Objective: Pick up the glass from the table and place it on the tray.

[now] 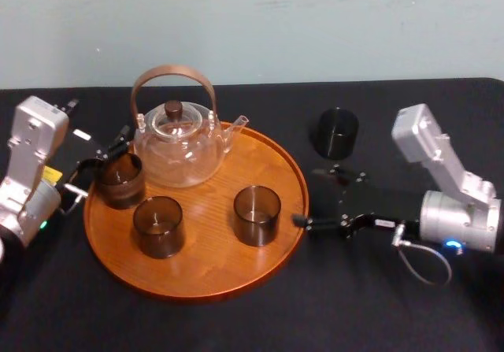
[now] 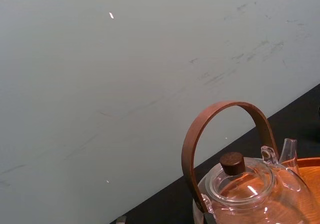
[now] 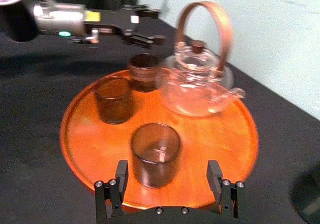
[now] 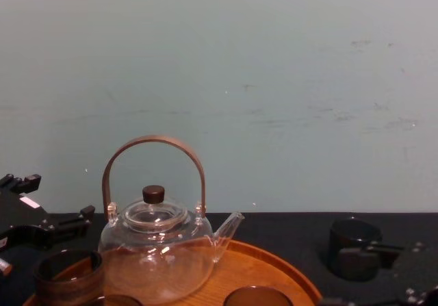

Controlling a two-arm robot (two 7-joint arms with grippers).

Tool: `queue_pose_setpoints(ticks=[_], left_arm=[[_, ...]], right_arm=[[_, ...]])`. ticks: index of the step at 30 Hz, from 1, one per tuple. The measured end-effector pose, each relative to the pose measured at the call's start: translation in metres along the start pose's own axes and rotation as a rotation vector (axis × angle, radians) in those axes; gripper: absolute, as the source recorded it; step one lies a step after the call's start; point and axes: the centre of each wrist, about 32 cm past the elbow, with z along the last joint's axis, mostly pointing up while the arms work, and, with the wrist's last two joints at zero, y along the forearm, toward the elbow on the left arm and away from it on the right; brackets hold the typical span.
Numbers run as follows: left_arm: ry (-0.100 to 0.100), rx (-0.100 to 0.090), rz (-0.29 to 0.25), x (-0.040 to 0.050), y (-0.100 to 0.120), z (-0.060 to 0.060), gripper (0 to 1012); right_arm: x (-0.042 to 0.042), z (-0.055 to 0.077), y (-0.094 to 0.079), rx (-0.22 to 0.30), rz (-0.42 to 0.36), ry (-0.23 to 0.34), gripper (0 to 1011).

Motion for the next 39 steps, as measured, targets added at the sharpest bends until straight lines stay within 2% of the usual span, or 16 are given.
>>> queue_pose_setpoints(ticks=[2,9,15,20,29,39], left_arm=[[0.0,0.0,0.0,0.0,0.0,0.0,1001],[0.0,0.0,0.0,0.0,0.0,0.0,1001],[0.0,0.0,0.0,0.0,0.0,0.0,1001],[0.0,0.0,0.0,0.0,0.0,0.0,1001],[0.0,0.0,0.0,0.0,0.0,0.0,1001],[0.0,0.0,0.0,0.0,0.0,0.0,1001]], right_arm=[[0.0019,-0.002,-0.008,0.0,-0.053,0.013,1002],[0.0071,-0.008,-0.018,-0.013,-0.202,0.066,1002],[0.0127,-0.012,-0.018,-0.035,-0.302,0.099,1002],[0.02,-0.014,-0.015,-0.085,-0.391,0.118,1002],[0.0296,-0.017,-0.008,-0.129,-0.458,0.148,1002],[0.0398,-0.017,0.007,-0.147,-0.506,0.167,1002]])
